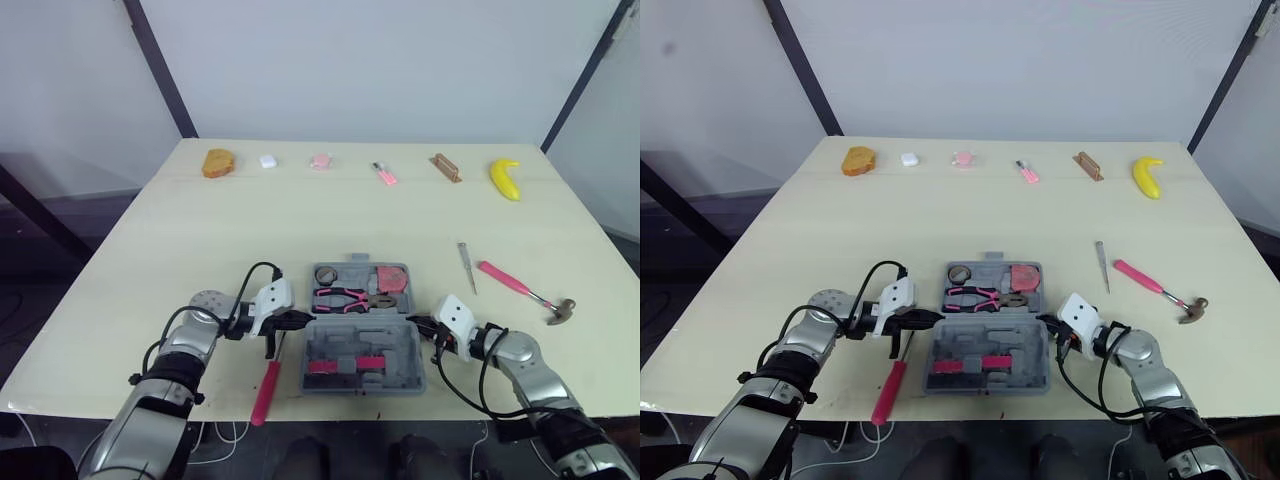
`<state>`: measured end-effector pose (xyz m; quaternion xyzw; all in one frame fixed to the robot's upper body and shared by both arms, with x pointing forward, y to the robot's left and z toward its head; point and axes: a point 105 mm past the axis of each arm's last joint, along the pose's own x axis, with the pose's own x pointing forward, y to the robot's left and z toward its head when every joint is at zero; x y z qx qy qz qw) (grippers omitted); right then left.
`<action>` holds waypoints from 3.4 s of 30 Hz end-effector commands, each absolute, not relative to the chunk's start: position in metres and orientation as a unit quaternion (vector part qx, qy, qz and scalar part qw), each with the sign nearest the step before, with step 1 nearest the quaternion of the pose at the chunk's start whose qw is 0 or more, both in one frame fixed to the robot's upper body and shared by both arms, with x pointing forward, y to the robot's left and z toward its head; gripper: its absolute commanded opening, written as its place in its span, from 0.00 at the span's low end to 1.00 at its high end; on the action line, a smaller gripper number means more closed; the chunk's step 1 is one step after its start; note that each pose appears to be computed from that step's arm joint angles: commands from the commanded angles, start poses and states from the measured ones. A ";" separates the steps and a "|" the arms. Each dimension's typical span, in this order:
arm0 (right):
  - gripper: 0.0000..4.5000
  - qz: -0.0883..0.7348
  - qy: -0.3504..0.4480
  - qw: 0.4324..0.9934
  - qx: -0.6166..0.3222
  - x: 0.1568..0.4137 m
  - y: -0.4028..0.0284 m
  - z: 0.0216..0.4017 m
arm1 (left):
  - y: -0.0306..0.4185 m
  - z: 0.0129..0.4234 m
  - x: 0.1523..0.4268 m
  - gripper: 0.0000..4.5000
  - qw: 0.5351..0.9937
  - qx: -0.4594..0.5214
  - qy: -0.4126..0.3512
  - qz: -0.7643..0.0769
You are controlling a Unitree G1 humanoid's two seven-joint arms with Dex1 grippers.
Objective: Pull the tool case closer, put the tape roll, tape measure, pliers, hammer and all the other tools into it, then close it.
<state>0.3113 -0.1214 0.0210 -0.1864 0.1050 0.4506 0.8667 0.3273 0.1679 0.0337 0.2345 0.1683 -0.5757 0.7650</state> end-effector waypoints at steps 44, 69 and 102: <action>0.01 0.432 0.112 0.873 -0.198 0.312 -0.148 0.027 | 0.174 0.032 0.327 0.00 0.767 0.243 0.171 -0.569; 0.01 0.432 0.100 0.876 -0.189 0.310 -0.149 0.034 | 0.151 0.032 0.326 0.00 0.752 0.234 0.157 -0.595; 0.01 0.436 0.096 0.875 -0.188 0.309 -0.146 0.034 | 0.152 0.034 0.324 0.00 0.752 0.233 0.159 -0.596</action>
